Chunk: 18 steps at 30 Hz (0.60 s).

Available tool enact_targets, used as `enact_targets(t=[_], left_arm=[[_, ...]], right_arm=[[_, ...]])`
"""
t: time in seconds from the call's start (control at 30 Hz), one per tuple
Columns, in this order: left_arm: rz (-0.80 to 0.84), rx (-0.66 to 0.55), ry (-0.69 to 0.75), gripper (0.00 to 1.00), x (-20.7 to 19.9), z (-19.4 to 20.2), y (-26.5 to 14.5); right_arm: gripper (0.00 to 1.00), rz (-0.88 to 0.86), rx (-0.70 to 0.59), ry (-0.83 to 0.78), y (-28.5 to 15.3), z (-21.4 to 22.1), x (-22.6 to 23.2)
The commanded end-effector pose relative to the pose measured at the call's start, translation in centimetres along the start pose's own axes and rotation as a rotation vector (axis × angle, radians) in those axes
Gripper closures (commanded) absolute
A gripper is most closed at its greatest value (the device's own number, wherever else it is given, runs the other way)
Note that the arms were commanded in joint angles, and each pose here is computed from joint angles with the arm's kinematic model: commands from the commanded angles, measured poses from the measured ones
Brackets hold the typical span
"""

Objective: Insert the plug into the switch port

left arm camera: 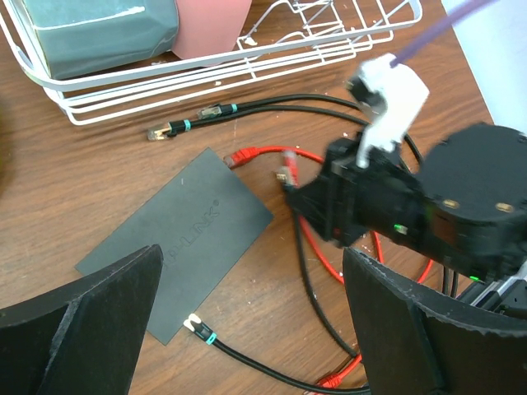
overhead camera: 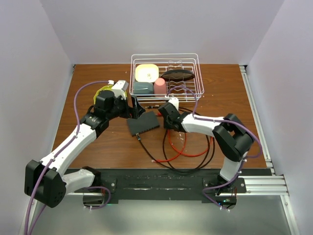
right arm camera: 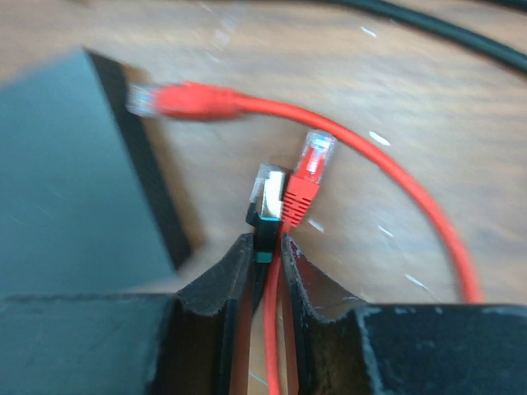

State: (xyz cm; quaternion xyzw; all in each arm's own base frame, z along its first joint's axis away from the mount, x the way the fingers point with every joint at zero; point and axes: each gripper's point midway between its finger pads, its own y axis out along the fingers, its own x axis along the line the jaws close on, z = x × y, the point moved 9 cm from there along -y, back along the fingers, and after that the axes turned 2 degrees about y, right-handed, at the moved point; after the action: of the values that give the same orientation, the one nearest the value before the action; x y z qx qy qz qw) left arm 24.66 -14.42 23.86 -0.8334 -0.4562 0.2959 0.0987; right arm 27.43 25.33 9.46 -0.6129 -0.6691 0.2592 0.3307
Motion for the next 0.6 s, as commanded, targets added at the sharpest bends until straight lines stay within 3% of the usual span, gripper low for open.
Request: enact_targets(t=[0.0, 0.2, 0.4, 0.57], left_arm=[[0.023, -0.057, 0.038, 0.04, -0.5, -1.6, -0.2], [0.032, -0.063, 0.028, 0.04, -0.5, -1.5, -0.2], [0.047, -0.063, 0.017, 0.04, -0.7, -1.4, 0.0], [0.093, -0.055, 0.010, 0.04, -0.9, -1.2, 0.3]], right_arm=[[1.00, 0.058, -0.016, -0.099, -2.8, -0.3, -2.5], [1.00, -0.050, -0.037, -0.201, -5.8, -1.1, -2.9], [1.00, -0.336, -0.037, -0.301, -7.8, 0.0, -2.2], [1.00, -0.518, -0.119, -0.337, -9.8, 0.6, -0.8]])
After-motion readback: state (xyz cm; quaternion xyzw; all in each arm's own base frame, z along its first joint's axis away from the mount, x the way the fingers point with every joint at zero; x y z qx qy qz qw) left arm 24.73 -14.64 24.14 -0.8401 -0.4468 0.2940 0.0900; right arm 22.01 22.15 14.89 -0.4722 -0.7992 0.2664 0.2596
